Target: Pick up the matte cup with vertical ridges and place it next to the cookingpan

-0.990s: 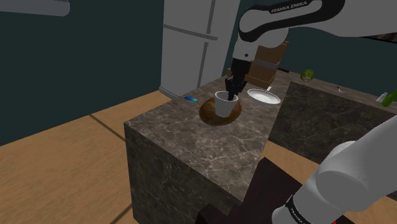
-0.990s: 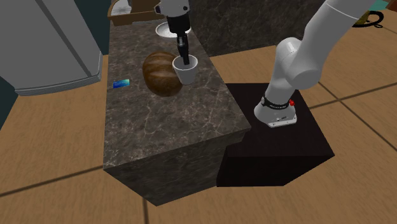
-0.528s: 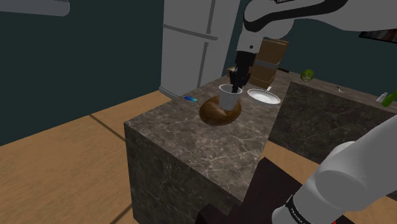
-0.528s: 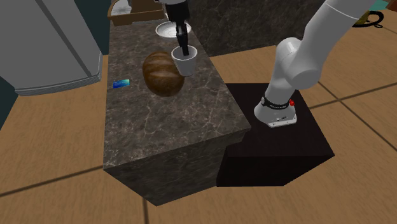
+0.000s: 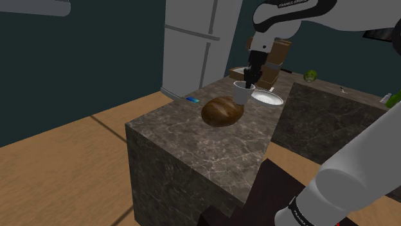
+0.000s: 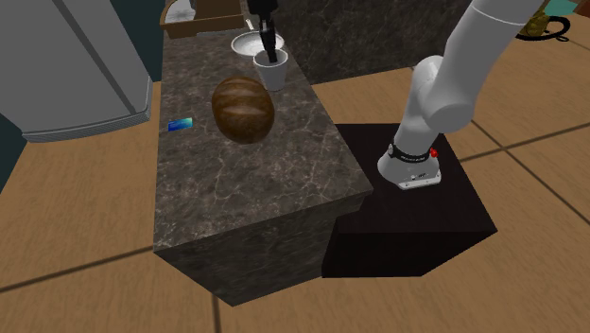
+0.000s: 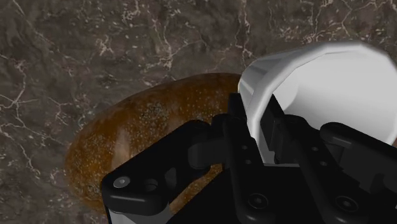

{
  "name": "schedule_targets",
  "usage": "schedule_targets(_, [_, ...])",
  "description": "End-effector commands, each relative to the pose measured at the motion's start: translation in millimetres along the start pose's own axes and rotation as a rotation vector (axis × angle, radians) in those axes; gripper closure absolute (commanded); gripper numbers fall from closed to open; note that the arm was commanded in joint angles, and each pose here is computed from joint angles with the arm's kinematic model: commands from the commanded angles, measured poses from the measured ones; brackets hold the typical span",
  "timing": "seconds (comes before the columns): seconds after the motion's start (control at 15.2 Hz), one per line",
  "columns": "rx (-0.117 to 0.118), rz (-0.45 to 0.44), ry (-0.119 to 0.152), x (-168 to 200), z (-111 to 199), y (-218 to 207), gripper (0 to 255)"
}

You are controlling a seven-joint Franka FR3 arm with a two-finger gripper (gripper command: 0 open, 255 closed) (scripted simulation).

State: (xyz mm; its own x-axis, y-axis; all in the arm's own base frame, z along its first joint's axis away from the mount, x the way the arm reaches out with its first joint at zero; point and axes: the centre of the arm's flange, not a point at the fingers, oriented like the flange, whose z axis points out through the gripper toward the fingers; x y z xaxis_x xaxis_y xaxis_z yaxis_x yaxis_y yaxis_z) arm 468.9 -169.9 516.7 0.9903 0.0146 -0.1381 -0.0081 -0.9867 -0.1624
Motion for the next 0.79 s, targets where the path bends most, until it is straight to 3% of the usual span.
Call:
schedule_targets(0.0, [-0.001,-0.001,0.000,2,-5,27,255])
schedule_targets(0.73, [-0.001,-0.001,0.000,17,-32,169,255])
